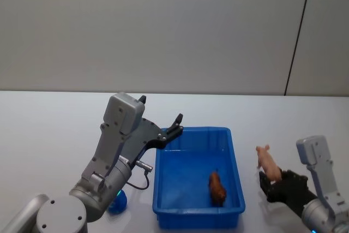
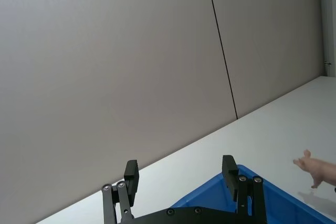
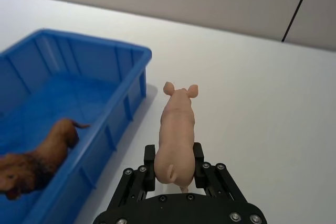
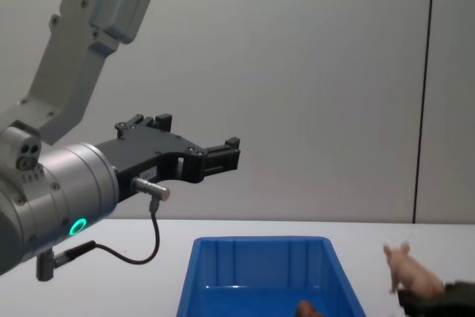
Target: Pick up the two dolls from the table and place them into the box.
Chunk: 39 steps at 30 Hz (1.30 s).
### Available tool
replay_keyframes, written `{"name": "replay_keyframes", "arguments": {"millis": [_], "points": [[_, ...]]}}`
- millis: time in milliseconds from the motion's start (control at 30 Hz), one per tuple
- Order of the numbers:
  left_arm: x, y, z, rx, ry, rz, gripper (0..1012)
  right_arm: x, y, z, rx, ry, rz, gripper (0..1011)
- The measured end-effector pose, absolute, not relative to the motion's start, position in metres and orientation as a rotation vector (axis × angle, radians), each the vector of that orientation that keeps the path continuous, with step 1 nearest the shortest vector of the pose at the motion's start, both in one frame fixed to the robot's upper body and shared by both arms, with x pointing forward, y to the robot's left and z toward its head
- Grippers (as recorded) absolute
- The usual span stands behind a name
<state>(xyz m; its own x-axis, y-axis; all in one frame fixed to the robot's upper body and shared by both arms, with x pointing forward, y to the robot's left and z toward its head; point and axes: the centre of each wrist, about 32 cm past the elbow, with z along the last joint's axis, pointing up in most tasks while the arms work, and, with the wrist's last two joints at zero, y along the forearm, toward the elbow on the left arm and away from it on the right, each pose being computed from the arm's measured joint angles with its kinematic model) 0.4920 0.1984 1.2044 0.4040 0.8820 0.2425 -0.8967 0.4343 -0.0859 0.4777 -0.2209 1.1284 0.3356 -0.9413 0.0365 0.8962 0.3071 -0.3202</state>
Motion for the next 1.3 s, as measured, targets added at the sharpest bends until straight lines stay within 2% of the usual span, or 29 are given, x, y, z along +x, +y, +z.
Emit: {"name": "replay_keyframes", "arguments": {"millis": [467,867,933,967,1133,1233,1300], "points": [[0.492,0.198,1.204,0.061,-0.268,1.124,1002,0.48,-0.21,1.157,-0.209,0.044,-1.135,380],[0.492,0.198,1.204,0.061,-0.268,1.124,1002,0.494,-0.186,1.173,-0.201,0.02,-0.993,389],[0.492,0.198,1.204,0.061,-0.268,1.124,1002,0.496,-0.183,1.173,-0.205,0.021,-0.981,414],[0.492,0.198,1.204,0.061,-0.268,1.124,1002,0.499,-0.178,1.174,-0.208,0.025,-0.968,476],[0.492,0.198,1.204,0.061,-0.268,1.124,1002,0.504,-0.171,1.174,-0.212,0.028,-0.95,654],[0.492,0.198,1.204,0.061,-0.268,1.124,1002,0.505,-0.169,1.174,-0.214,0.027,-0.944,712],[0.492,0.198,1.204,0.061,-0.268,1.124,1002,0.507,-0.166,1.173,-0.211,0.02,-0.939,815]]}}
